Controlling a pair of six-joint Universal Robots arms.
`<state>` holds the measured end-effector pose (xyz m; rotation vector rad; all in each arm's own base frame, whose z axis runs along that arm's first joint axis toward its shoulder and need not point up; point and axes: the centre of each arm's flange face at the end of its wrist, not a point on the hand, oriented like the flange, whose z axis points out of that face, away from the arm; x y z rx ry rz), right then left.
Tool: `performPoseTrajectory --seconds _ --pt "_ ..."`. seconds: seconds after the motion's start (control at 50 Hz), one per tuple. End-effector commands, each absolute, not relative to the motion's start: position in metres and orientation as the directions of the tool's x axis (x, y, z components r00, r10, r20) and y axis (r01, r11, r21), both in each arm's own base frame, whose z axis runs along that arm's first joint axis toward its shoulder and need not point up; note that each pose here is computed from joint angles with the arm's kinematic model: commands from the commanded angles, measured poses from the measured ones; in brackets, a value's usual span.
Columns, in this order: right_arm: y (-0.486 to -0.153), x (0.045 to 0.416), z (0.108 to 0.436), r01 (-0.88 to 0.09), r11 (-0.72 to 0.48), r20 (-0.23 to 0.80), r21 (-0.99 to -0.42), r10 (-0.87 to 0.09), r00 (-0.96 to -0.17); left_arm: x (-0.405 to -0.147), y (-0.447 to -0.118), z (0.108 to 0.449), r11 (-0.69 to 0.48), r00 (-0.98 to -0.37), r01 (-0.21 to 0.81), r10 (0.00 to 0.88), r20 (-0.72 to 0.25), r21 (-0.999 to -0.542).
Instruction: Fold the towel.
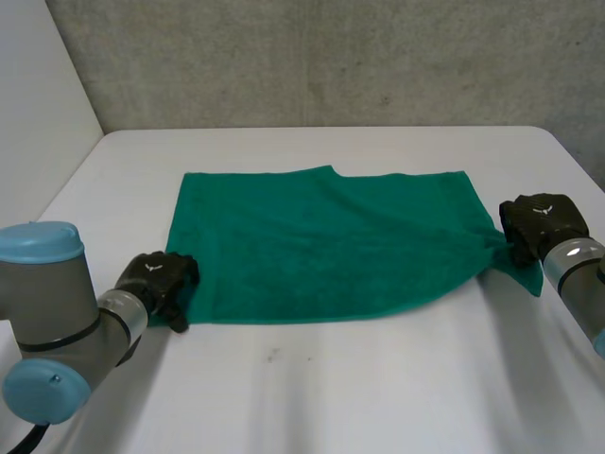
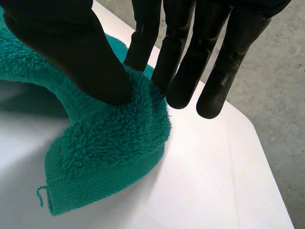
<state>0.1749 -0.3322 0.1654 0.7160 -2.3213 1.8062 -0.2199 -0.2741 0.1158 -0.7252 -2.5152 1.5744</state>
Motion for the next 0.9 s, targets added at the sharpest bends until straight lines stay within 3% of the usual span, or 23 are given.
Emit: performPoseTrajectory --seconds 0.02,0.24,0.46,0.62,0.74,0.82,0.9 --pt "-0.33 0.176 0.163 -0.432 0.183 0.368 -0.883 -0.302 -0.879 -0.22 -0.277 0.114 0.354 -0.885 0.345 0.432 -0.175 -0.87" --pt "-0.329 0.177 0.163 -0.433 0.185 0.368 -0.882 -0.303 -0.879 -0.224 -0.293 0.114 0.291 -0.888 0.328 0.418 -0.189 -0.899" --pt "-0.329 0.177 0.163 -0.432 0.185 0.367 -0.883 -0.303 -0.88 -0.227 -0.308 0.107 0.241 -0.851 0.419 0.44 -0.287 -0.875" --pt "-0.327 0.177 0.161 -0.432 0.19 0.365 -0.881 -0.306 -0.879 -0.225 -0.313 0.119 0.213 -0.857 0.413 0.421 -0.299 -0.885" --pt "-0.327 0.177 0.165 -0.433 0.182 0.369 -0.883 -0.302 -0.879 -0.221 -0.307 0.143 0.179 -0.865 0.397 0.402 -0.301 -0.9" --pt "-0.327 0.177 0.168 -0.434 0.176 0.372 -0.884 -0.3 -0.879 -0.216 -0.294 0.141 0.219 -0.859 0.414 0.414 -0.3 -0.883" --pt "-0.315 0.176 0.177 -0.513 0.196 0.432 -0.836 -0.341 -0.835 -0.207 -0.274 0.149 0.263 -0.853 0.437 0.424 -0.303 -0.86"
